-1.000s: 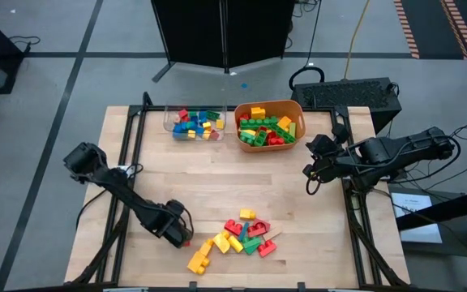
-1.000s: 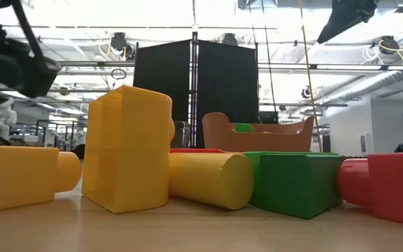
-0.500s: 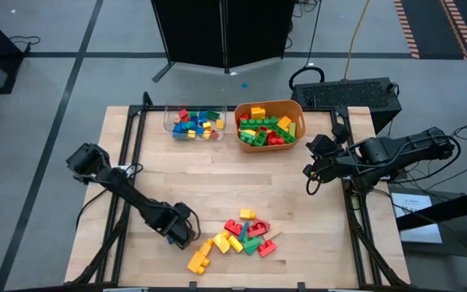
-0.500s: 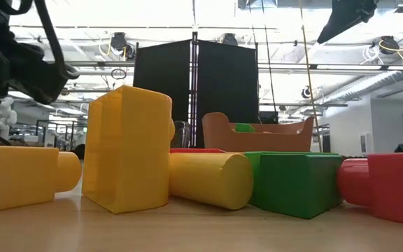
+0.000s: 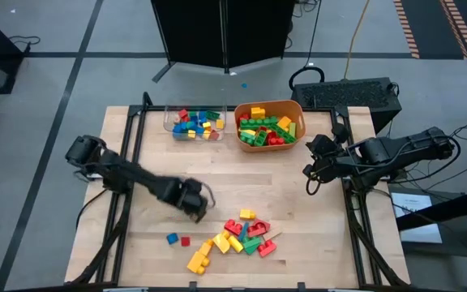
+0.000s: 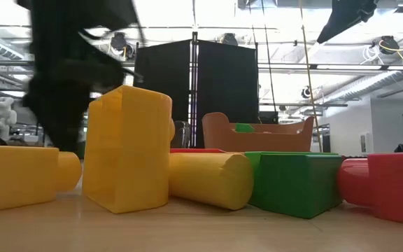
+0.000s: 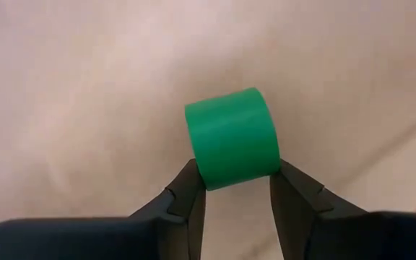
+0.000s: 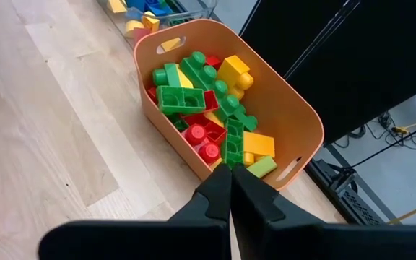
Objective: Sort blocks by size
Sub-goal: Put the small green block into the transparent bin, then put the small blue block into the transparent bin
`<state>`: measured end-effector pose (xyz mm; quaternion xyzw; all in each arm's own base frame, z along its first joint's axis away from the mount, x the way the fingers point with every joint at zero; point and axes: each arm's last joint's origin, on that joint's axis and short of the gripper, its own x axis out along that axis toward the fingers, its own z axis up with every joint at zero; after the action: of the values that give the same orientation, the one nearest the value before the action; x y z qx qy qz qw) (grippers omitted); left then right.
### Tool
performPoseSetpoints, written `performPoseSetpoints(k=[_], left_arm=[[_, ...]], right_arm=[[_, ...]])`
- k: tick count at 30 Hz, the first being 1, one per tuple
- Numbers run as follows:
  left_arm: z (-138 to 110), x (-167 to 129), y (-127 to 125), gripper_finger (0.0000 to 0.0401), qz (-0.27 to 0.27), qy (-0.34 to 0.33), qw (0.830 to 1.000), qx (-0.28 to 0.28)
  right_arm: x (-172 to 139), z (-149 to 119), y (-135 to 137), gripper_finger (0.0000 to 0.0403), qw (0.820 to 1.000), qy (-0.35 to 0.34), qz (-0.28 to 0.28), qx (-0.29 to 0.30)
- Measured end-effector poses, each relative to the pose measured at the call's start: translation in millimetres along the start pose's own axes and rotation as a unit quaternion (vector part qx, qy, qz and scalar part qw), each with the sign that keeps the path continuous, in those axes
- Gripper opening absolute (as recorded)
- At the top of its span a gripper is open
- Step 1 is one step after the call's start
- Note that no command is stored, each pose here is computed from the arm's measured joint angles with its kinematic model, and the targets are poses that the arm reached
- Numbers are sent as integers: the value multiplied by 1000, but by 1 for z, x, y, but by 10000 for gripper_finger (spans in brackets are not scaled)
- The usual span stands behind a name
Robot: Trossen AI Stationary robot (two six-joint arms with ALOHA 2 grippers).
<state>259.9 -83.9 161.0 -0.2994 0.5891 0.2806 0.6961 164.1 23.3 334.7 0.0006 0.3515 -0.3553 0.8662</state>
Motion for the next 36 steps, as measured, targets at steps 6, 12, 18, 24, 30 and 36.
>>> performPoseSetpoints(k=[6,12,18,24,30,36], left_arm=[[60,-27,38,113,-10,-73,997,-24],[120,-77,87,113,6,-208,976,-64],[166,-108,138,113,61,-312,943,-93],[185,-101,175,114,112,-298,945,-74],[193,-98,179,249,93,-296,951,-6],[188,-96,173,314,42,-267,963,11]], right_arm=[[0,0,0,4,1000,0,0,-1],[0,0,0,4,1000,0,0,-1],[0,0,0,4,1000,0,0,-1],[0,0,0,4,1000,0,0,0],[0,0,0,4,1000,0,0,0],[0,0,0,4,1000,0,0,0]])
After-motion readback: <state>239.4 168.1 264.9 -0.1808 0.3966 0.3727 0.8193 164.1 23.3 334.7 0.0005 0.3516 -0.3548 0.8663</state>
